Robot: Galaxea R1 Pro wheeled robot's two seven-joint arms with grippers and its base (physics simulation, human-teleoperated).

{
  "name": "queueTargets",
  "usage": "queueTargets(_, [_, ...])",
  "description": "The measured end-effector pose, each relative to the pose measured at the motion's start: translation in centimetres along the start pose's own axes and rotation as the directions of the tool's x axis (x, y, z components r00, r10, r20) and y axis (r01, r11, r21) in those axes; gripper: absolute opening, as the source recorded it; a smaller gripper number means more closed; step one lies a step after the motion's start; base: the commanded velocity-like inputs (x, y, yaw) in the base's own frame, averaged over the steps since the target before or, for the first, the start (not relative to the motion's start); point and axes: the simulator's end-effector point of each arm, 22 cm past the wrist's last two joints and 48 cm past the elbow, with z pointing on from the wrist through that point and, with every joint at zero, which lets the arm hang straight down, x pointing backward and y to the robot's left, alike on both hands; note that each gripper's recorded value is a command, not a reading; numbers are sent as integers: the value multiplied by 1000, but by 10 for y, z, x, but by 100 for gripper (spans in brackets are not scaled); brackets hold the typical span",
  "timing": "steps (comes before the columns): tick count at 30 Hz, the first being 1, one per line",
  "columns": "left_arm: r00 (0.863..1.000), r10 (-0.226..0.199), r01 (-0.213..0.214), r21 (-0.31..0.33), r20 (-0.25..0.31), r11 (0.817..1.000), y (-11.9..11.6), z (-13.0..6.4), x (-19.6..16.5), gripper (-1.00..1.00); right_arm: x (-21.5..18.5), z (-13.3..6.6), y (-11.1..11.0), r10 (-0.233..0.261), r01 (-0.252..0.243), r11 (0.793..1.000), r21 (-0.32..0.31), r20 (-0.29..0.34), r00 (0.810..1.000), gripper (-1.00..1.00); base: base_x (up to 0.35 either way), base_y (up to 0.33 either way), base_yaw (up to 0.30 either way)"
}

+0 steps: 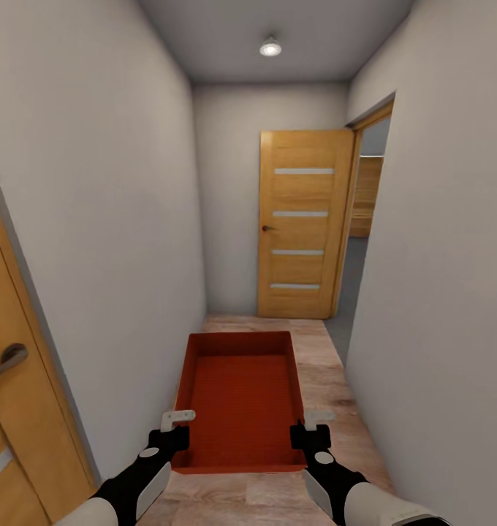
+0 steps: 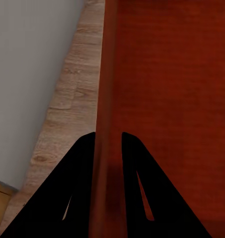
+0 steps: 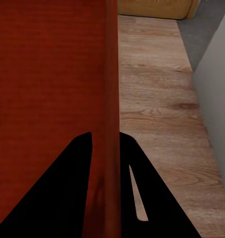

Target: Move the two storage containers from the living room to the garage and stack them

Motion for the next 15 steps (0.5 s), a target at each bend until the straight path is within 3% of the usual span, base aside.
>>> queueTargets(15, [1000, 0, 0, 0, 0, 1000, 0, 0, 0, -100, 0, 0, 0, 0, 0, 1000, 0, 0, 1000, -100, 323, 0, 0])
